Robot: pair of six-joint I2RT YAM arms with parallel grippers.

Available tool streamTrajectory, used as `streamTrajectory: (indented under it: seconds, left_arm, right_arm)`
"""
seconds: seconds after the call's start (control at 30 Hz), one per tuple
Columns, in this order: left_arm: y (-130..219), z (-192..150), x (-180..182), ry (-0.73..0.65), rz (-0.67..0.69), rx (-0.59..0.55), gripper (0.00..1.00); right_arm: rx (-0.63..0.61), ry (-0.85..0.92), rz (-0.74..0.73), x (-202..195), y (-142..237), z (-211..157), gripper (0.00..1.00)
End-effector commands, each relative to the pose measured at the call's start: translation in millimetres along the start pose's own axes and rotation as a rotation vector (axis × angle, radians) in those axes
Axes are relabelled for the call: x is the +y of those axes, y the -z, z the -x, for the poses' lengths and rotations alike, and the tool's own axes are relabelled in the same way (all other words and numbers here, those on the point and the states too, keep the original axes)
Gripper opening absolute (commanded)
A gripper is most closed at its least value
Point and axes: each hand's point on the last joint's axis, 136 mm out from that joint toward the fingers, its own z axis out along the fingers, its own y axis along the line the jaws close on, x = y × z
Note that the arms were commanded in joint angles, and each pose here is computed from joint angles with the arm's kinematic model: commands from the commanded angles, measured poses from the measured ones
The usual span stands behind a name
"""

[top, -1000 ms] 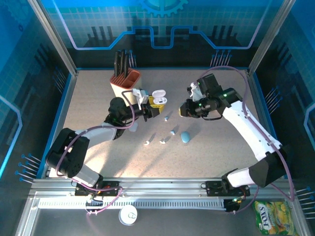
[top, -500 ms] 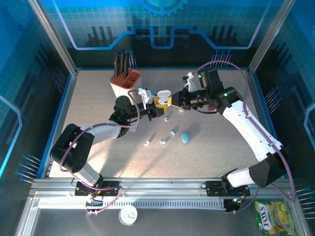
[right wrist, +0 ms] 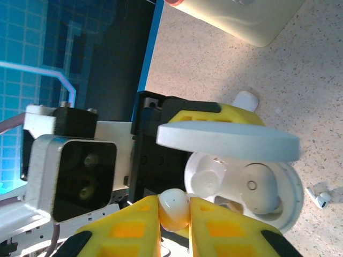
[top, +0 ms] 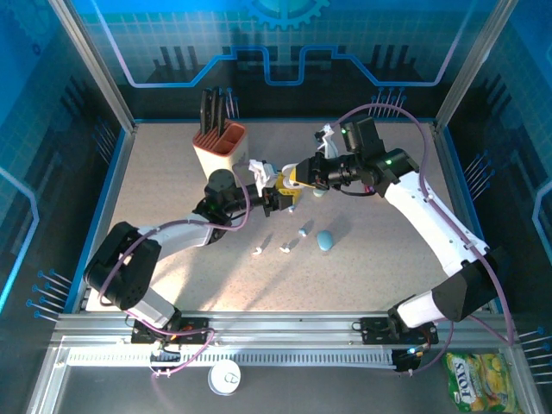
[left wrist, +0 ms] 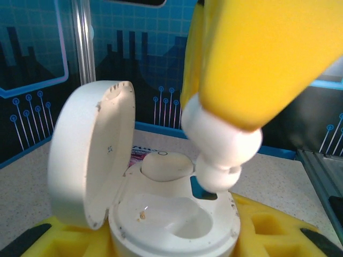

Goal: Insert wireless bluetooth earbuds into charging case

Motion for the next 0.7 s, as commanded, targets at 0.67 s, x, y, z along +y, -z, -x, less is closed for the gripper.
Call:
streamTrajectory:
  seconds: [0.67]
  left_arm:
    - [1.6, 24.0, -8.4, -0.073, -0.002, -0.057, 0.32]
  right_arm:
    - [-0.006, -0.006, -0.096, -14.6, -13.8, -6.1, 0.18]
